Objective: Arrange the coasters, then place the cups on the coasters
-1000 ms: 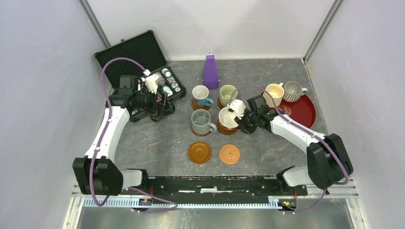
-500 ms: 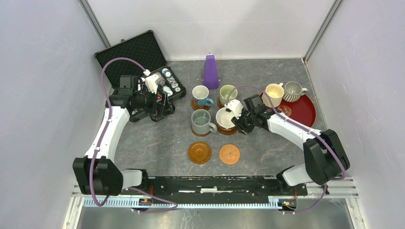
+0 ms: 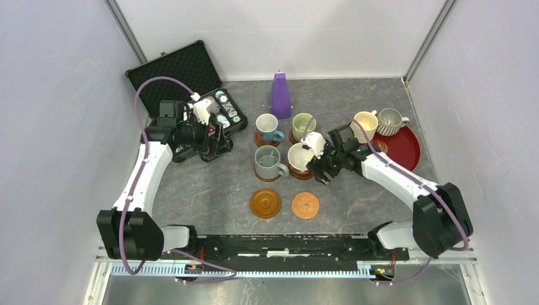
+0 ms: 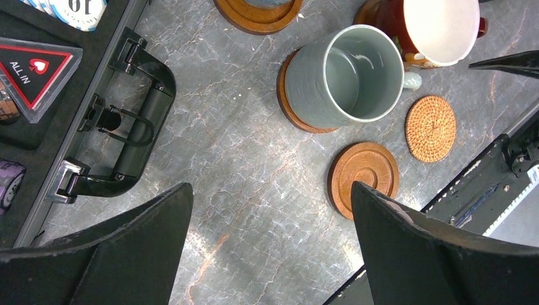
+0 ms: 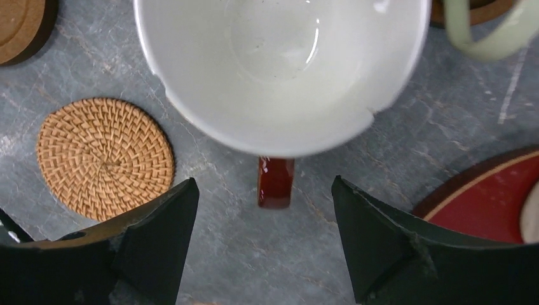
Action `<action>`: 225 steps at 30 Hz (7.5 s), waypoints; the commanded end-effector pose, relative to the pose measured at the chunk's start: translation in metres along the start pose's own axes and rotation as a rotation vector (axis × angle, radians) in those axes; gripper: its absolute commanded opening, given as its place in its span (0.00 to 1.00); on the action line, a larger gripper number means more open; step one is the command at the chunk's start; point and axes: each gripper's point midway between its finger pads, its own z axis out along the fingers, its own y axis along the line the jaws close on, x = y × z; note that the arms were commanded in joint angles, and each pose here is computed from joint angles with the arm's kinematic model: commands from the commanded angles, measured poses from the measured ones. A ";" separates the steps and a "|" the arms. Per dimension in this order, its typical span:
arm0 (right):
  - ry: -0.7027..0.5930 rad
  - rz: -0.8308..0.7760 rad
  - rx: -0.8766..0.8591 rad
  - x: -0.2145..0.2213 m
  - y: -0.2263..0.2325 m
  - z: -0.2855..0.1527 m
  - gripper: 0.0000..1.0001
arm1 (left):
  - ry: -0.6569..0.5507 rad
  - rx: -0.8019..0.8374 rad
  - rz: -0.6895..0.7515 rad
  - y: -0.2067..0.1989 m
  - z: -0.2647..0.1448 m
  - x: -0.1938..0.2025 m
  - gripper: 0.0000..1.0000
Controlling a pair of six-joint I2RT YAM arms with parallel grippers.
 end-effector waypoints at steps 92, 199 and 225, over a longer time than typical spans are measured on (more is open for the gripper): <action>0.138 -0.204 0.122 0.165 -0.325 -0.099 0.66 | 0.027 0.008 0.045 0.006 0.006 0.007 1.00; -0.205 -0.086 -0.147 -0.101 0.189 -0.019 0.00 | 0.036 -0.135 -0.092 0.036 0.013 0.005 1.00; -0.120 0.031 -0.073 -0.075 0.185 0.034 0.10 | 0.037 -0.111 -0.077 0.034 0.015 0.004 1.00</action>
